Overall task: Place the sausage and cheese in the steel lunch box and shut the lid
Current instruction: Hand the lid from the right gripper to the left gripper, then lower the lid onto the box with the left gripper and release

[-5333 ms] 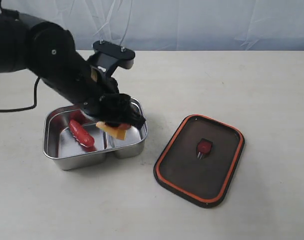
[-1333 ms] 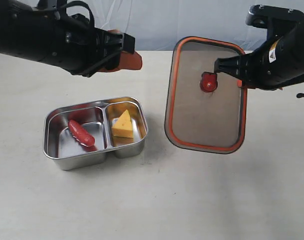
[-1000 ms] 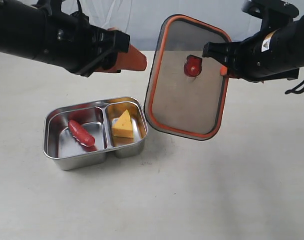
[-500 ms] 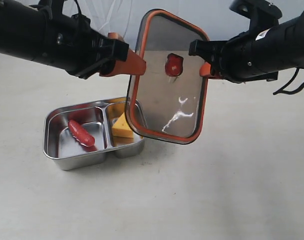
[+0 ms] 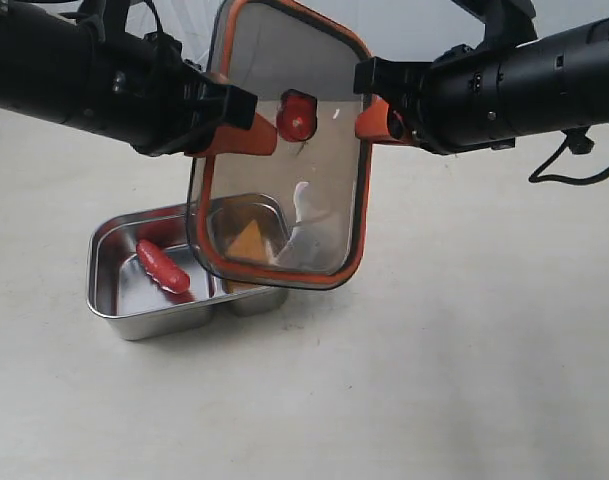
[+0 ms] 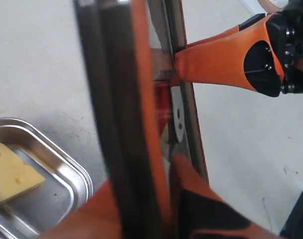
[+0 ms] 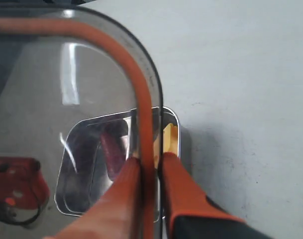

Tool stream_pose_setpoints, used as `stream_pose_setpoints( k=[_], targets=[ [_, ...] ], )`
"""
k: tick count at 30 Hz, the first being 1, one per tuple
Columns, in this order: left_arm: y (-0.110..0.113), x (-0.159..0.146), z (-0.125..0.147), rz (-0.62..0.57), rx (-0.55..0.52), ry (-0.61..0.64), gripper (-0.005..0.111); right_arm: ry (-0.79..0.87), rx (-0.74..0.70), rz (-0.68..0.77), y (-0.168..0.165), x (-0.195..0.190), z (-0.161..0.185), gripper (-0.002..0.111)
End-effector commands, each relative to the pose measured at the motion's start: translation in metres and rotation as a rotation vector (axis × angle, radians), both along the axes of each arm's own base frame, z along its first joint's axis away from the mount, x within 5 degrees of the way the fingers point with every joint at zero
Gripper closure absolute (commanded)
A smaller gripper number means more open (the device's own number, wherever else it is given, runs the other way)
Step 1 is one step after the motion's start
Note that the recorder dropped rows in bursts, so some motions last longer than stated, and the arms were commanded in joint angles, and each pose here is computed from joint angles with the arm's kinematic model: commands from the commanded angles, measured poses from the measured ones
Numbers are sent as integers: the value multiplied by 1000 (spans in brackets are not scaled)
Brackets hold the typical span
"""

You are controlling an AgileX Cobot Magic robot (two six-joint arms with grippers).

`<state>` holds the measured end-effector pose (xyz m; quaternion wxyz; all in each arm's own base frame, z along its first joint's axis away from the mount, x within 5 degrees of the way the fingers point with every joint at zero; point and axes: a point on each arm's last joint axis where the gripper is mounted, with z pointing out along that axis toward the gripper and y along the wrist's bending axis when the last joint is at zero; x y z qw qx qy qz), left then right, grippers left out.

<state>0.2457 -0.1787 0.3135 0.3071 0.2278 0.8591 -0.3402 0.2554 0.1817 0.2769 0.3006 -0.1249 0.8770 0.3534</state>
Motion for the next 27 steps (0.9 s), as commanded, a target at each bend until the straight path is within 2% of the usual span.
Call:
stream_pose_setpoints(
  k=[1,5,7,8,9,10,11,13,15,16,20,27],
  targets=[
    [1,-1,3,3,-4,-13,106,4,21,33,0,-4,4,108],
    [2,-1,2,-1,9,-20,106,1,14,38,0,-4,4,107],
    [3,-1,1,-5,26,-28,106,-9,-2,42,0,-4,3,99],
    [4,0,0,-11,46,-39,106,-24,-17,41,-1,-3,3,81],
    [4,0,0,-12,51,-42,106,-28,-19,37,-1,-3,3,73],
    [5,0,-1,-15,69,-54,106,-47,-31,29,-3,-2,3,58],
    [6,1,-1,-15,82,-64,106,-63,-42,26,-4,-1,4,56],
    [9,4,-1,-6,130,-114,106,-142,-72,4,-9,-1,12,59],
    [15,8,-4,-13,230,-191,106,-221,-89,-23,-18,-3,25,62],
    [22,11,-7,-23,337,-245,107,-263,-100,-44,-28,-5,35,62],
    [39,20,-11,-23,596,-360,107,-335,-127,-100,-57,-9,56,62],
    [47,21,-12,-87,804,-444,107,-321,-174,-93,-69,-9,54,62]
  ],
)
